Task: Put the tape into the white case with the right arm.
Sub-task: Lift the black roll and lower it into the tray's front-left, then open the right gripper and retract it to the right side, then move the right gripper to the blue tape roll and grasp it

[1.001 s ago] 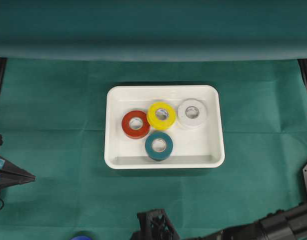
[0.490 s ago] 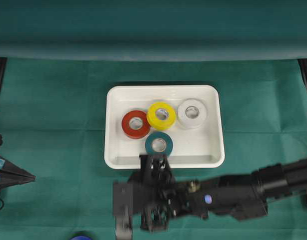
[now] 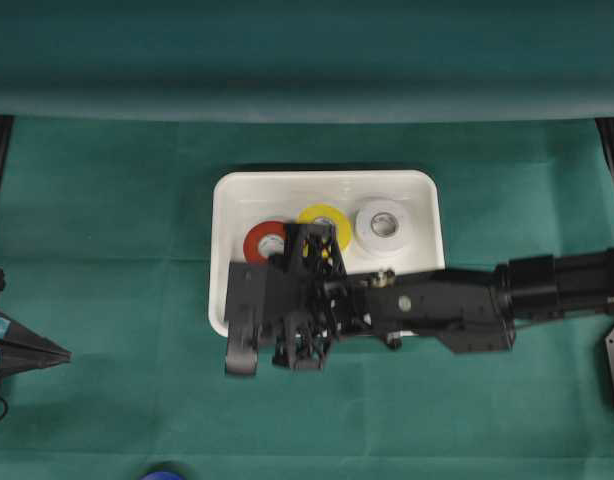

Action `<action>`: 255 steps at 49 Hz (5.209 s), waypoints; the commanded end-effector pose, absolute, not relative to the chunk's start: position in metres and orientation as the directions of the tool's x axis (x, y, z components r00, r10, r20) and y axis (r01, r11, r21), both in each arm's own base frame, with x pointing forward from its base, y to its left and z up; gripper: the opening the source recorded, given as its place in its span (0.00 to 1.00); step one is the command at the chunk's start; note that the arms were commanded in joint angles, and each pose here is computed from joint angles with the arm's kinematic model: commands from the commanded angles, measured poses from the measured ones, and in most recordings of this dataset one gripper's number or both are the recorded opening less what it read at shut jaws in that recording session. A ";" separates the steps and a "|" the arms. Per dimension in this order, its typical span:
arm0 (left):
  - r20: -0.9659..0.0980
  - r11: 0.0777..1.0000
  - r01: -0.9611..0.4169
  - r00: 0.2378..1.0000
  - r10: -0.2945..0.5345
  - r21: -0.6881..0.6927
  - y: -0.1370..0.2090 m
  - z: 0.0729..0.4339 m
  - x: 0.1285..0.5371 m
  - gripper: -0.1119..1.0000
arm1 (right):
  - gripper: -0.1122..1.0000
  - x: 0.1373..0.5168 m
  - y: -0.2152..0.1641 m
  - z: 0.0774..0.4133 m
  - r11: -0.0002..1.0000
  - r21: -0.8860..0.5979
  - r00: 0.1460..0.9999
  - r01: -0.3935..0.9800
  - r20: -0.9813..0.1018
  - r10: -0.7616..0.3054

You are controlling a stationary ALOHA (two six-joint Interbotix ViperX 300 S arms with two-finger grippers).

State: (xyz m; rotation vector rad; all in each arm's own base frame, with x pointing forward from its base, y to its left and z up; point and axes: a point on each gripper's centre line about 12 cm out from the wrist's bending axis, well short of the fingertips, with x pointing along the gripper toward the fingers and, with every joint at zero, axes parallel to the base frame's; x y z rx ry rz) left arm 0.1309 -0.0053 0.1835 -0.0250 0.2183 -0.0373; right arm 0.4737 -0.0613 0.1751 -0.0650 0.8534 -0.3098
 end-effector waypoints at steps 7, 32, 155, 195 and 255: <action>-0.204 0.999 0.033 0.978 -0.038 -0.030 -0.005 0.188 0.132 0.10 | 0.10 0.474 -0.078 0.186 0.946 -0.176 0.632 0.273 -0.709 -0.314; -0.203 0.999 0.033 0.979 -0.038 -0.030 -0.005 0.189 0.132 0.10 | 0.22 0.480 -0.083 0.180 0.958 -0.147 0.684 0.246 -0.675 -0.279; -0.203 0.999 0.033 0.979 -0.038 -0.030 -0.005 0.188 0.132 0.10 | 0.68 0.192 -0.025 0.175 0.987 -0.008 0.827 0.158 -0.545 -0.137; -0.204 0.999 0.033 0.978 -0.038 -0.030 -0.005 0.188 0.132 0.10 | 0.57 0.209 0.034 0.176 0.989 0.028 0.840 -0.148 -0.524 0.141; -0.203 0.999 0.033 0.979 -0.038 -0.030 -0.005 0.188 0.132 0.10 | 0.54 0.513 0.102 0.181 0.993 0.110 0.824 -0.049 -0.558 0.102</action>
